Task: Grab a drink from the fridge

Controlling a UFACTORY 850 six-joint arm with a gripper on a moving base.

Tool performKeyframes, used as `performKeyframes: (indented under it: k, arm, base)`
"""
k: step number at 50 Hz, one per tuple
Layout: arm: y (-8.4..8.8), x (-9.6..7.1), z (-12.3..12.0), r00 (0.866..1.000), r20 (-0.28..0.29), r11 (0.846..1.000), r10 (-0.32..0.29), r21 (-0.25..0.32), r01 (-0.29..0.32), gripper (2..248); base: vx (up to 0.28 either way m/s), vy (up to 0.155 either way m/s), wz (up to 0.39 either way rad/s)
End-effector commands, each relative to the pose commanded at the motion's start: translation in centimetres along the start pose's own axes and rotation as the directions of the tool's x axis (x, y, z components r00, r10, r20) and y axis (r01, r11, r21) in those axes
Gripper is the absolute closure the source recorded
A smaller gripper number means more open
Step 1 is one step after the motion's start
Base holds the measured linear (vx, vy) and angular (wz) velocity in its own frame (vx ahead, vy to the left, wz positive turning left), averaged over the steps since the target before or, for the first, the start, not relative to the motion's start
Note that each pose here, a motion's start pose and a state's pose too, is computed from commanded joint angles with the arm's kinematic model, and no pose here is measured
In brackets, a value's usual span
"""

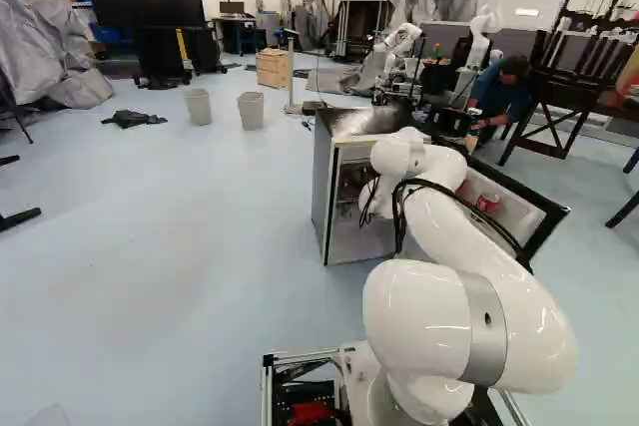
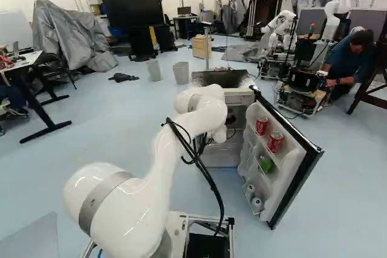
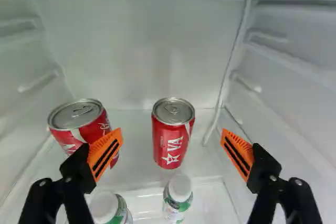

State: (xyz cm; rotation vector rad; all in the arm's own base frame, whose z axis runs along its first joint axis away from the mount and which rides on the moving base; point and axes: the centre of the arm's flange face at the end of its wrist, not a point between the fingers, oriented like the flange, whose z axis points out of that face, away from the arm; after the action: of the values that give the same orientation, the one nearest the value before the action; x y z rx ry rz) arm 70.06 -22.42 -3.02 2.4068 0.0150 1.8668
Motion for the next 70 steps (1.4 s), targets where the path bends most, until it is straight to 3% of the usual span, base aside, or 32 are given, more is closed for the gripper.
performKeyframes:
  k: [10,11,15,16,21,22,26,27,31,32,46,70]
  arm:
    - [-0.2,0.0,0.1,1.000,-0.001,1.000,-0.001,0.003,0.001,3]
    - [-0.2,0.0,0.1,1.000,-0.001,1.000,-0.001,0.003,0.001,17]
    - [-0.2,0.0,0.1,1.000,-0.001,1.000,-0.001,0.003,0.001,17]
    - [-0.2,0.0,0.1,1.000,-0.001,1.000,-0.001,0.003,0.001,55]
    - [-0.2,0.0,0.1,1.000,-0.001,1.000,-0.001,0.003,0.001,55]
    - [-0.2,0.0,0.1,1.000,-0.001,1.000,-0.001,0.003,0.001,93]
    - [-0.2,0.0,0.1,1.000,-0.001,1.000,-0.001,0.003,0.001,93]
    - [-0.2,0.0,0.1,1.000,-0.001,1.000,-0.001,0.003,0.001,131]
    - [-0.2,0.0,0.1,1.000,-0.001,1.000,-0.001,0.003,0.001,131]
    - [-0.2,0.0,0.1,1.000,-0.001,1.000,-0.001,0.003,0.001,157]
    - [-0.2,0.2,-0.6,1.000,0.015,1.000,0.004,0.003,-0.004,158]
    - [-0.5,0.7,-3.9,0.996,0.082,1.000,0.024,0.006,-0.024,158]
  base:
    - [0.000,0.000,0.000]
    - [0.000,0.000,0.000]
    - [0.000,0.000,0.000]
    - [0.000,0.000,0.000]
    - [0.000,0.000,0.000]
    - [0.000,0.000,0.000]
    - [0.000,0.000,0.000]
    - [0.000,0.000,0.000]
    - [0.000,0.000,0.000]
    - [0.000,0.000,0.000]
    - [0.000,0.000,0.000]
    - [0.000,0.000,0.000]
